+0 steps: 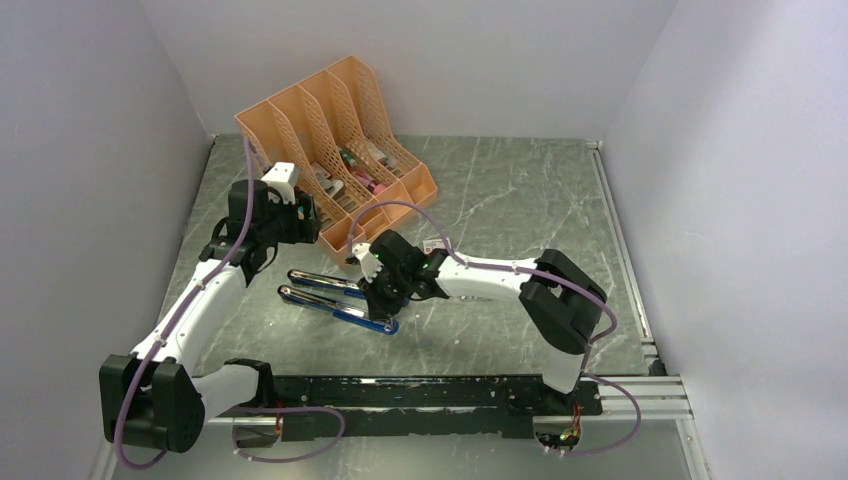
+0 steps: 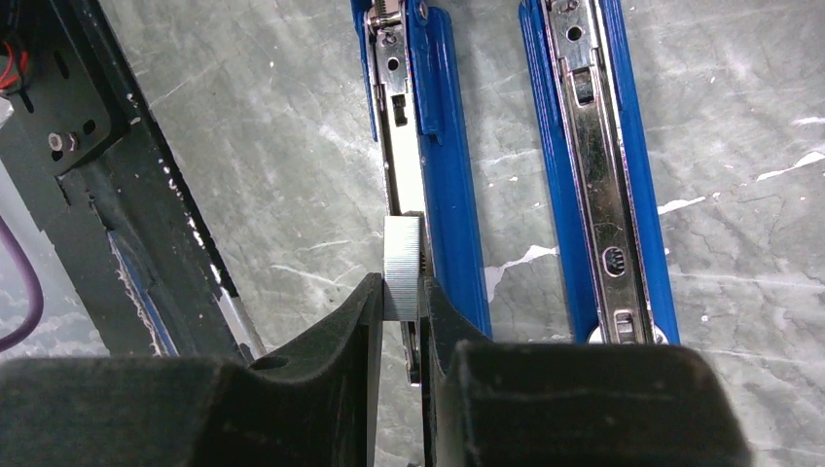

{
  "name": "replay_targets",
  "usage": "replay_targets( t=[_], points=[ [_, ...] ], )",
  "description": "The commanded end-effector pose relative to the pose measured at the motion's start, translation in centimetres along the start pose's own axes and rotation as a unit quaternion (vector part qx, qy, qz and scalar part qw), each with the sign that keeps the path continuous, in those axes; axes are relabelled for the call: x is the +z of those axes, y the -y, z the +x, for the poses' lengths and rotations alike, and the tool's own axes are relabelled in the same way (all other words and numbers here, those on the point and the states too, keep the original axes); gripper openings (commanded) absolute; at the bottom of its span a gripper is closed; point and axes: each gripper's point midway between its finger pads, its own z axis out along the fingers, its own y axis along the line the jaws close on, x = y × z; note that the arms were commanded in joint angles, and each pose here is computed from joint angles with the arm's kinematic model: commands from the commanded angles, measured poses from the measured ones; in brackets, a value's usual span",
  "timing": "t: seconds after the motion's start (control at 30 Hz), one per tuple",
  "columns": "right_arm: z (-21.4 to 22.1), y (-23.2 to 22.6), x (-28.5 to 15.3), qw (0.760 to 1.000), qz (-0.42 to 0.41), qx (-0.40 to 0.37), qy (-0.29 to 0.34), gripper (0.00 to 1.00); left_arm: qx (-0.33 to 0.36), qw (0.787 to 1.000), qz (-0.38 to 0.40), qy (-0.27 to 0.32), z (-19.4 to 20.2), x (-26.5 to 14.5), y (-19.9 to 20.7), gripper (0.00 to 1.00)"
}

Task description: Load the staples into the stapler

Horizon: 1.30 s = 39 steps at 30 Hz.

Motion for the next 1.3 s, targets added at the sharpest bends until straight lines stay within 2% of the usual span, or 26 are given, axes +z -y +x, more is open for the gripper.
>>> replay_targets(
  t=[0.0,0.67,1.27],
  points=[
    [-0.42,0.01,0.12,1.0,0.005,-0.003,-0.004,0.0,-0.001,1.0,0.002,0.003,-0.07,-0.1,-0.09,0.76],
    [-0.65,0.28,0.24,1.0,0.018,0.002,-0.002,0.0,-0.001,1.0,0.001,0.004,-0.16,-0.16,-0.14,0.76],
    [-0.92,0.66,0.28,0.999,0.025,0.041,0.011,0.0,-0.001,1.0,0.001,0.005,-0.18,-0.17,-0.11,0.76]
  ],
)
